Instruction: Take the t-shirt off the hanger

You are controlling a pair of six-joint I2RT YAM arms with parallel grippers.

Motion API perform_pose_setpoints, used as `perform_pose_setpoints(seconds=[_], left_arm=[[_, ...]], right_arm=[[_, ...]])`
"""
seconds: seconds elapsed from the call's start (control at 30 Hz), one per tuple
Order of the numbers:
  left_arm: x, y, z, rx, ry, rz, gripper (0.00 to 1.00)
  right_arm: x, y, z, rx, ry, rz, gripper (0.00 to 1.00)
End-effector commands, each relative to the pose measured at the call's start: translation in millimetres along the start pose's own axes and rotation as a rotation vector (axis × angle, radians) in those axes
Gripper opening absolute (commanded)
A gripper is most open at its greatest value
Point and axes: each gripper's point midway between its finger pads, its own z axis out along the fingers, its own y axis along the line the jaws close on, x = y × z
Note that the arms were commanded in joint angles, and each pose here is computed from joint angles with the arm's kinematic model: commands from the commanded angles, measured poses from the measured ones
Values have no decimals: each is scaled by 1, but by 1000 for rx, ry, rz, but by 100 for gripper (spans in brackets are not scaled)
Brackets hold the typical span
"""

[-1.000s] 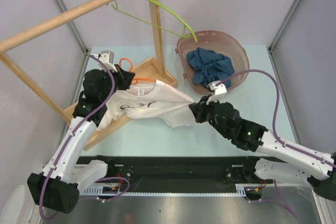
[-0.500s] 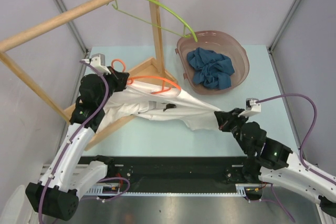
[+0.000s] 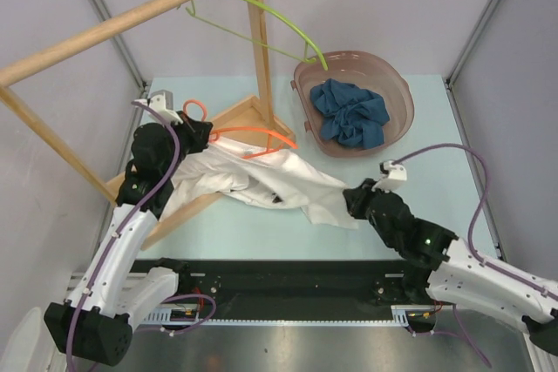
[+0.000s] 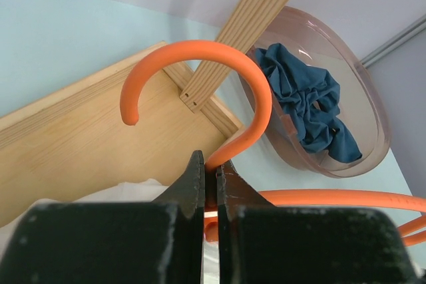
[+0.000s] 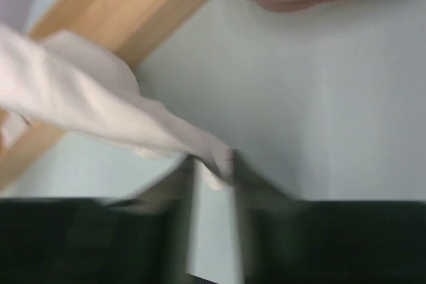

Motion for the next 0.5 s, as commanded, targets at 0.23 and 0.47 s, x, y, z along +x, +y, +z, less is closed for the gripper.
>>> perform_pose_setpoints(seconds=[0.23, 0.47], left_arm=[[-7, -30, 8, 188, 1, 30, 0], [7, -73, 8, 434, 75, 50, 0]], right_arm=[[12, 118, 6, -362, 239, -224, 85], [14, 163, -12, -559, 240, -296, 88]])
